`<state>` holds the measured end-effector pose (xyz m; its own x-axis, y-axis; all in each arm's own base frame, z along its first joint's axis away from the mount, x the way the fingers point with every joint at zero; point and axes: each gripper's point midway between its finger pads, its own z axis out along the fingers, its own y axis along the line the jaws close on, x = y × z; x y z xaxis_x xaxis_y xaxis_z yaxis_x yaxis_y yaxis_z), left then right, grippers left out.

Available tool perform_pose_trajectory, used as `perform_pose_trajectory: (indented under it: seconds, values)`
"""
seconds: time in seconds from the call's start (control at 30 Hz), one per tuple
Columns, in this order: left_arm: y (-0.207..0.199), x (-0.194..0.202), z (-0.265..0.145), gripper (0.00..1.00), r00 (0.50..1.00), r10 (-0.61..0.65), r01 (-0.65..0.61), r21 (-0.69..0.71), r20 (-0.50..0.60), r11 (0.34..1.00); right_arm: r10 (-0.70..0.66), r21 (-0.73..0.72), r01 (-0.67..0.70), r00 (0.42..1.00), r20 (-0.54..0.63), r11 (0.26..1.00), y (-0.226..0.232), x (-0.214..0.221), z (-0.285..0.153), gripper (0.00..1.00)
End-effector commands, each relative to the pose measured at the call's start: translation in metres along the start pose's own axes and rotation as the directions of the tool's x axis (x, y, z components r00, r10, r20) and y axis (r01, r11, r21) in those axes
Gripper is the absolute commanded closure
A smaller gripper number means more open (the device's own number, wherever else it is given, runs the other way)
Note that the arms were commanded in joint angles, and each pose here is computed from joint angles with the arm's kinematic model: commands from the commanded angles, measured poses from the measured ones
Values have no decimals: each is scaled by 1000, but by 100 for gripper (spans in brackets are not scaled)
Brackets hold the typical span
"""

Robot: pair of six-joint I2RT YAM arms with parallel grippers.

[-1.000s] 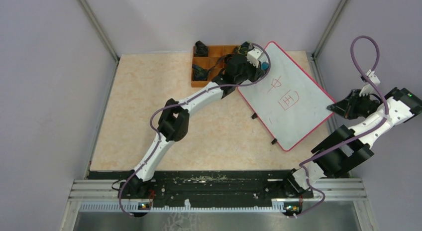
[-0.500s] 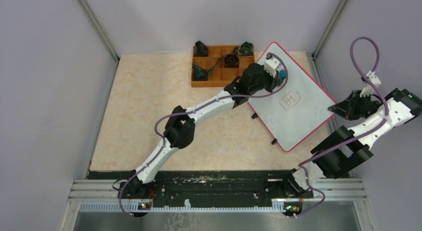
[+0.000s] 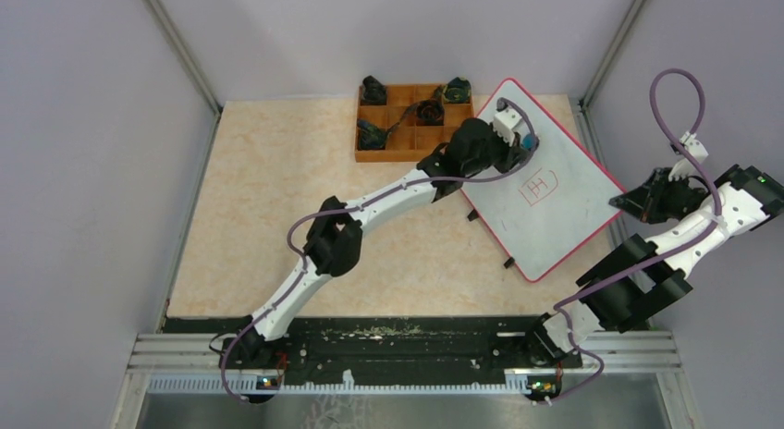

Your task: Erase the whiteboard

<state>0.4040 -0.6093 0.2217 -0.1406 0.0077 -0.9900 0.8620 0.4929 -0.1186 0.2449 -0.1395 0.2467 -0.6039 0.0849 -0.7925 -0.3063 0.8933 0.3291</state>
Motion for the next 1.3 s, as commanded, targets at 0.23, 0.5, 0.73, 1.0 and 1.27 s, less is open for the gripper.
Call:
perform_pose_trajectory:
  seconds: [0.23,0.5,0.73,1.0,1.27]
  values:
    - [101,42,-17,100,992,-11,-5,-129,-125,992,-180,47,183,982,-49,982,-7,1,-3,100]
    - [102,44,-15,100,992,-18,3,-125,-125,992,-175,41,177,983,-50,983,-7,3,-1,100]
    - [58,34,-4,100,995,3,-9,-63,-95,998,-180,37,182,982,-58,983,-4,5,0,100]
    - [2,-14,-1,100,1000,20,-20,34,5,999,-183,37,185,981,-59,982,-2,6,0,100]
    - [-33,-33,-4,100,999,-8,1,134,45,991,-187,38,189,981,-55,981,0,4,0,100]
